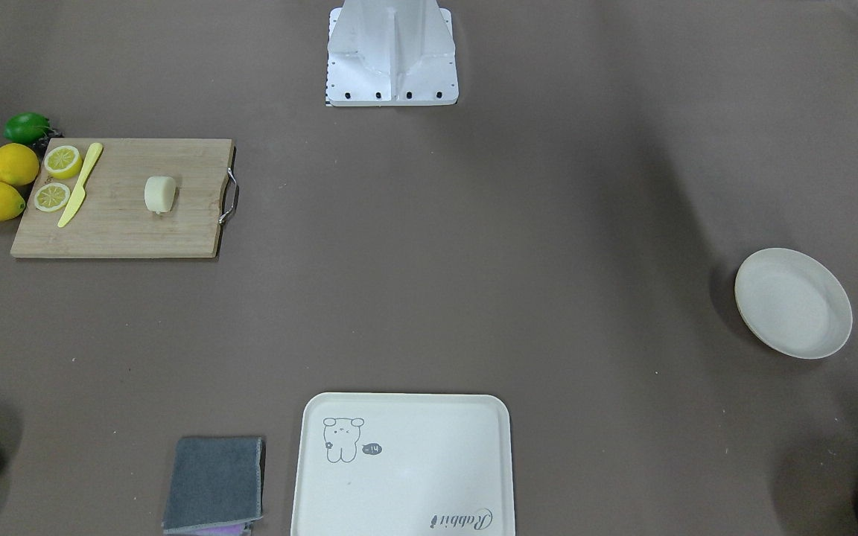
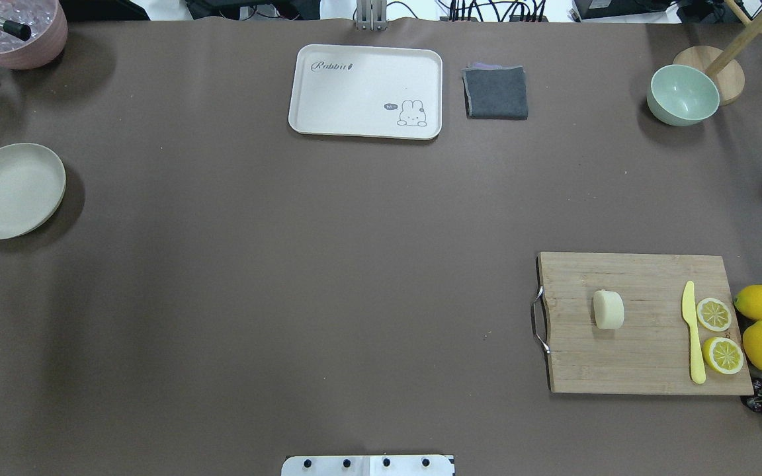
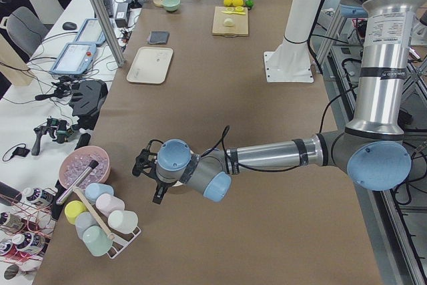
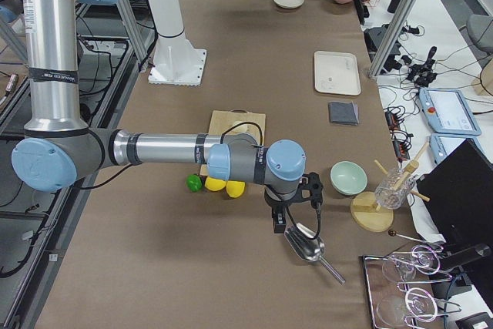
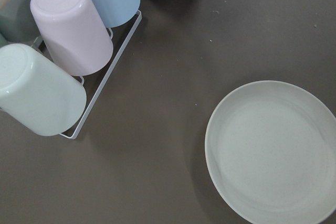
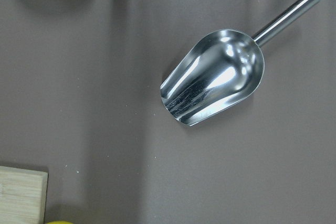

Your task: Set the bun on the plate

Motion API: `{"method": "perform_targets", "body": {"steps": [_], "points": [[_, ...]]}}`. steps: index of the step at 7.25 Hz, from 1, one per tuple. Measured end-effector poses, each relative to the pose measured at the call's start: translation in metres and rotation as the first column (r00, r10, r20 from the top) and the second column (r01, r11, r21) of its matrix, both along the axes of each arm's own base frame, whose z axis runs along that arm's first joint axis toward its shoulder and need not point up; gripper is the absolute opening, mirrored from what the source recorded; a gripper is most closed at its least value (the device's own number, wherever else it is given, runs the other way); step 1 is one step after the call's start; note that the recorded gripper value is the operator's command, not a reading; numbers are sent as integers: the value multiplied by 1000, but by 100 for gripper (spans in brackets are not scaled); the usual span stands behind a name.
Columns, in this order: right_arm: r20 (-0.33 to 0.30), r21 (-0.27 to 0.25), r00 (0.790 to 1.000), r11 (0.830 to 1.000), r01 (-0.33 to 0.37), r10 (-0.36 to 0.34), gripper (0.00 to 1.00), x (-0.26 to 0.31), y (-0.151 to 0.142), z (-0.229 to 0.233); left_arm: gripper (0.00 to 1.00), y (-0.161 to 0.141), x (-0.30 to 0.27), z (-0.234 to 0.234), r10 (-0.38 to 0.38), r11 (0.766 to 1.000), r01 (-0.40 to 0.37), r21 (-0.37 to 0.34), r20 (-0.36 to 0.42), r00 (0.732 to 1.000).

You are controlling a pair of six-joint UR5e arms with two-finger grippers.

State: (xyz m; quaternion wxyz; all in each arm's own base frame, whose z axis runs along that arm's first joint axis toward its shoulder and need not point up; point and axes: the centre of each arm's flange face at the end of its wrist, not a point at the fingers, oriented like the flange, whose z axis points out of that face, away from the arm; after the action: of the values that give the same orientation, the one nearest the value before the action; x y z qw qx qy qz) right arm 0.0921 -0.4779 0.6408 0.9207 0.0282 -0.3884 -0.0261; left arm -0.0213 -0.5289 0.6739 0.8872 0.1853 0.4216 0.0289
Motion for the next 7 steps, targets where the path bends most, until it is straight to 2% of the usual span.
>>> {"method": "perform_targets", "body": {"steps": [2, 4, 6, 7], "points": [[1, -4, 1000, 1000, -9, 9, 100, 0, -1, -2, 98, -7, 58, 6, -58, 998, 59, -26, 27, 998], [1, -2, 1000, 1000, -13, 13, 100, 0, -4, -6, 98, -10, 113, 16, -107, 994, 107, -28, 10, 994], [0, 0, 1000, 1000, -19, 19, 100, 0, -7, -9, 97, -6, 132, 32, -116, 993, 116, -33, -1, 993], [0, 3, 1000, 1000, -21, 21, 100, 0, -9, -11, 92, -3, 134, 39, -115, 993, 114, -42, 2, 993]]}}
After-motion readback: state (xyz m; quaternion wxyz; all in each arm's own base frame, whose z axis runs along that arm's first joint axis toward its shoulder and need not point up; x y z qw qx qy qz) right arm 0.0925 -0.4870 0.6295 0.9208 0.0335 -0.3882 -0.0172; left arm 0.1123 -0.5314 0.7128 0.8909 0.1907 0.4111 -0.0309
